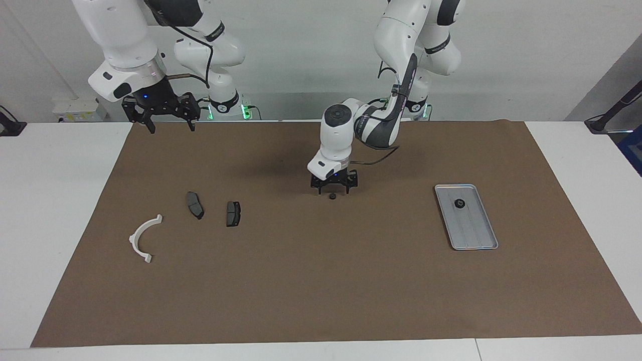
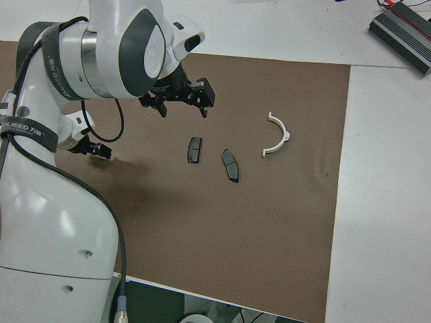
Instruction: Pick bearing gear from pile to tray
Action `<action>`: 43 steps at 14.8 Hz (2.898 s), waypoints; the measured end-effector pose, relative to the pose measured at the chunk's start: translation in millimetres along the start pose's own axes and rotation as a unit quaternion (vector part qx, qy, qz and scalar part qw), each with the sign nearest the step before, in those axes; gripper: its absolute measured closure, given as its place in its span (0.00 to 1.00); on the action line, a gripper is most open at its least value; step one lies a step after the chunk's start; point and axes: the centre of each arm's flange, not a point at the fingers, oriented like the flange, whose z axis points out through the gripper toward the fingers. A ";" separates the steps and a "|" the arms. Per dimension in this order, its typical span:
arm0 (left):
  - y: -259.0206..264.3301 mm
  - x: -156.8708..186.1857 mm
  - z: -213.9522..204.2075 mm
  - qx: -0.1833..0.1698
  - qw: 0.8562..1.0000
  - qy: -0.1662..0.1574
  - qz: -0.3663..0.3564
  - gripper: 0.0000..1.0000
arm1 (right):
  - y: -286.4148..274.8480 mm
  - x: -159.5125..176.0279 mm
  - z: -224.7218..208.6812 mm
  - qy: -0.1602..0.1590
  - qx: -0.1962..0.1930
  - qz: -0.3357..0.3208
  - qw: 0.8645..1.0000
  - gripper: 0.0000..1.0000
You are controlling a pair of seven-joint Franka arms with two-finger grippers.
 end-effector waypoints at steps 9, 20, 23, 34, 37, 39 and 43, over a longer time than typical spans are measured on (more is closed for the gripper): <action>-1.2 2.1 0.0 0.000 1.000 0.005 0.001 0.50 | -4.3 0.2 -0.3 0.001 -0.001 -0.004 1.000 0.00; -23.8 38.8 -29.8 0.015 0.999 0.009 -0.029 0.77 | -4.7 2.3 -2.4 0.011 -0.001 -0.003 1.000 0.00; -59.0 68.6 -63.4 0.019 0.999 0.015 -0.037 0.77 | -4.8 2.3 -2.4 0.011 -0.001 -0.003 1.000 0.00; -408.8 126.9 -173.4 0.009 0.998 0.012 0.053 0.77 | -6.2 2.2 -2.6 0.012 0.005 0.002 1.000 0.00; -495.9 119.8 -152.5 0.006 0.997 0.039 0.064 0.77 | -6.2 2.3 -2.7 0.012 0.005 0.002 1.000 0.00; -501.7 118.9 -120.7 0.009 0.997 0.043 0.066 0.77 | -6.2 2.3 -2.7 0.012 0.005 0.002 1.000 0.00; -473.6 122.8 -78.4 0.006 0.996 0.047 0.069 0.77 | -6.2 2.2 -2.8 0.012 0.005 0.002 1.000 0.00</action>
